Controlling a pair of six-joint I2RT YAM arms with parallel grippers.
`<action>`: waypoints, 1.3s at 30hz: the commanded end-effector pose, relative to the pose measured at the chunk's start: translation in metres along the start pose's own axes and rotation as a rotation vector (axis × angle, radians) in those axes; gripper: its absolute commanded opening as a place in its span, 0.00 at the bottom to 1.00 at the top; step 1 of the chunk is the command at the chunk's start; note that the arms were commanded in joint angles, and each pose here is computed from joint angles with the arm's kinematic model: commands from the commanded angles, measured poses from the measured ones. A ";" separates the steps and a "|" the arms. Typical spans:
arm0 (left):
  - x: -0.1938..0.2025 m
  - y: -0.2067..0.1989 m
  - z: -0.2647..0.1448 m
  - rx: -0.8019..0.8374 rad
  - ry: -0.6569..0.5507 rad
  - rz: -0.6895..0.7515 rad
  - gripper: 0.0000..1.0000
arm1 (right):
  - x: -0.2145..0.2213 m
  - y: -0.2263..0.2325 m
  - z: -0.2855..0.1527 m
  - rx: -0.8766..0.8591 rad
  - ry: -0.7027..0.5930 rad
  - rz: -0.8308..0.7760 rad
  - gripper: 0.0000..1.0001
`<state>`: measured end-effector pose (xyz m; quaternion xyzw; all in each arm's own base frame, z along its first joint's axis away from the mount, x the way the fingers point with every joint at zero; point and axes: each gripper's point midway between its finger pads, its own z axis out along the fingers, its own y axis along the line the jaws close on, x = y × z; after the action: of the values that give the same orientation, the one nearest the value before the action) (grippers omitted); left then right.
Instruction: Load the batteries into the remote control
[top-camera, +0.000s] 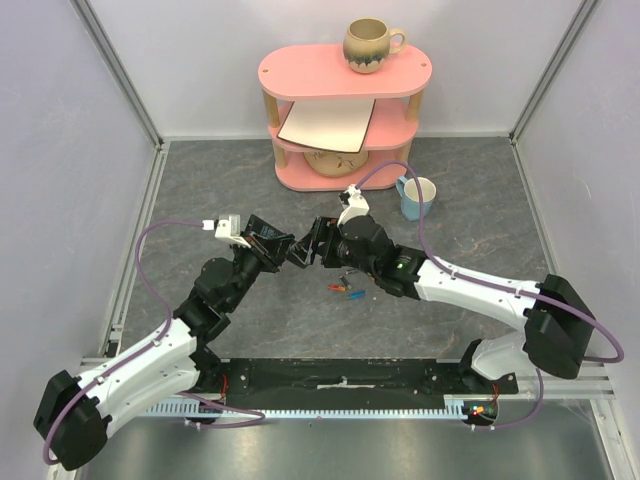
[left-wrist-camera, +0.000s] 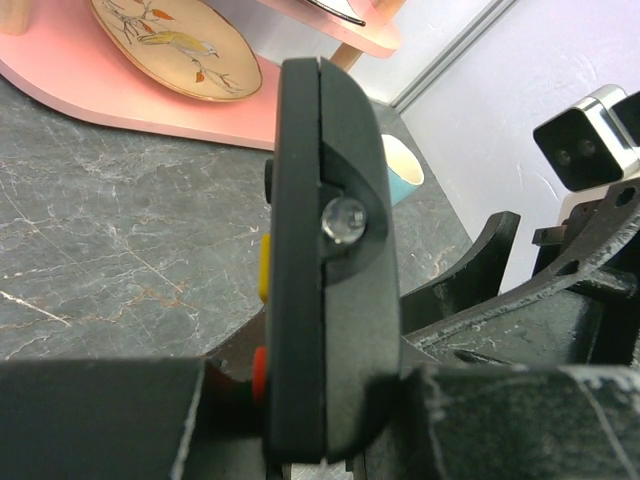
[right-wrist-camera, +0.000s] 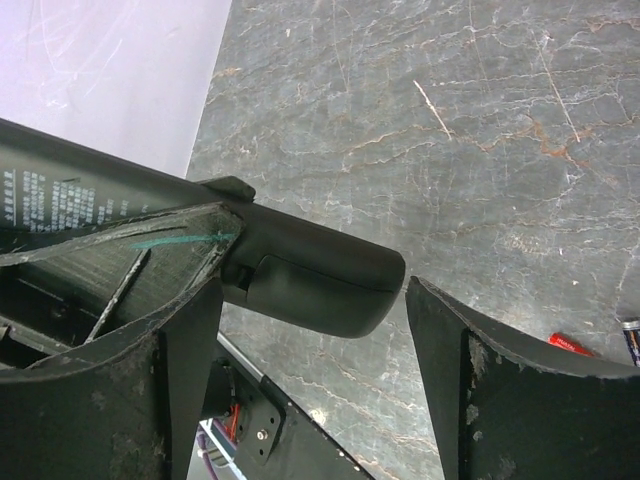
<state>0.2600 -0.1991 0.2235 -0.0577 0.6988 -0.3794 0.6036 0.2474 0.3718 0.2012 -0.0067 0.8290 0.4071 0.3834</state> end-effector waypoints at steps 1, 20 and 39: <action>-0.028 -0.016 0.003 0.035 -0.089 0.018 0.02 | -0.021 0.015 0.004 -0.036 -0.052 0.053 0.81; -0.030 -0.020 0.006 0.049 -0.095 0.021 0.02 | -0.013 0.001 0.017 -0.013 -0.016 0.077 0.80; -0.041 -0.021 0.007 0.041 -0.133 0.038 0.02 | 0.008 -0.025 0.018 0.071 0.052 0.060 0.74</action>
<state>0.2647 -0.1963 0.2130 -0.0473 0.7106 -0.3505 0.6083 0.2599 0.3742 0.1829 0.0182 0.8382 0.4103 0.3589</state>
